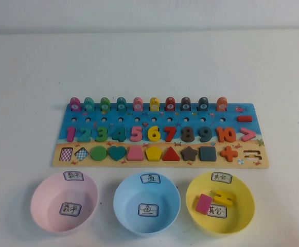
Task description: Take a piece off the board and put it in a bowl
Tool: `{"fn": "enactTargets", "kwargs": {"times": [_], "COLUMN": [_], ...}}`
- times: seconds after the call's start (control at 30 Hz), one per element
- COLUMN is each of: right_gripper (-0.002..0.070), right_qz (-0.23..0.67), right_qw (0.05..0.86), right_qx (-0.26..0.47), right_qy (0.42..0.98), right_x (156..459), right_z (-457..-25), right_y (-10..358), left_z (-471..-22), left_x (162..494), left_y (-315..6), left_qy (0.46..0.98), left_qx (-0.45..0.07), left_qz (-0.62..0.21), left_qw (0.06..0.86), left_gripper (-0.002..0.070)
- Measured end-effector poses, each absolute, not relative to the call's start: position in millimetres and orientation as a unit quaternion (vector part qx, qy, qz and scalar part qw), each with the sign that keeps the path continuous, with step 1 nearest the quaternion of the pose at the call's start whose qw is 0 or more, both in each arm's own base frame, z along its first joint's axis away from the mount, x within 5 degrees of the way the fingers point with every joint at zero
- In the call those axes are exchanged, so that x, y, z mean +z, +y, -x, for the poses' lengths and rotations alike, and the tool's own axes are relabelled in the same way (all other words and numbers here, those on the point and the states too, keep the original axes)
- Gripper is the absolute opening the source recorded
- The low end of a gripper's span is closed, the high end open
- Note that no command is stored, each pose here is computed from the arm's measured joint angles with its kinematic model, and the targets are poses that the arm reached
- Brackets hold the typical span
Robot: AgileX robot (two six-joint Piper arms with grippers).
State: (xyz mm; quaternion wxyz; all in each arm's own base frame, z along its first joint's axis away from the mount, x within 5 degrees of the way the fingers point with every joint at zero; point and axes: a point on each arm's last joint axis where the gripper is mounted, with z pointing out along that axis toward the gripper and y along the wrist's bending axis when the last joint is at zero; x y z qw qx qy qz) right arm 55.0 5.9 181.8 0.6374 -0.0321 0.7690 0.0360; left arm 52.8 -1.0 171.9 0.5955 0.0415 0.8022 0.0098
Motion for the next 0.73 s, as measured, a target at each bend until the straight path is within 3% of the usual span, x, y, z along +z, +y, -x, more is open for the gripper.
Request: {"fn": "enactTargets", "kwargs": {"times": [0.2, 0.73], "right_gripper": [-0.0017, -0.0017], "right_qz": [0.037, 0.037], "right_qw": [0.587, 0.585], "right_qx": [0.035, 0.036], "right_qy": [0.808, 0.81], "right_x": [170.5, 170.1], "right_z": [-52.0, -51.9], "right_y": [6.4, 6.4], "left_z": [-52.8, -52.8], "left_x": [171.9, 171.9], "left_y": [-1.0, -1.0], "left_qy": [0.802, 0.802], "left_qx": [0.01, 0.01], "left_qz": [-0.042, -0.042], "left_qw": [0.596, 0.596], "left_gripper": [-0.0005, -0.0005]}}
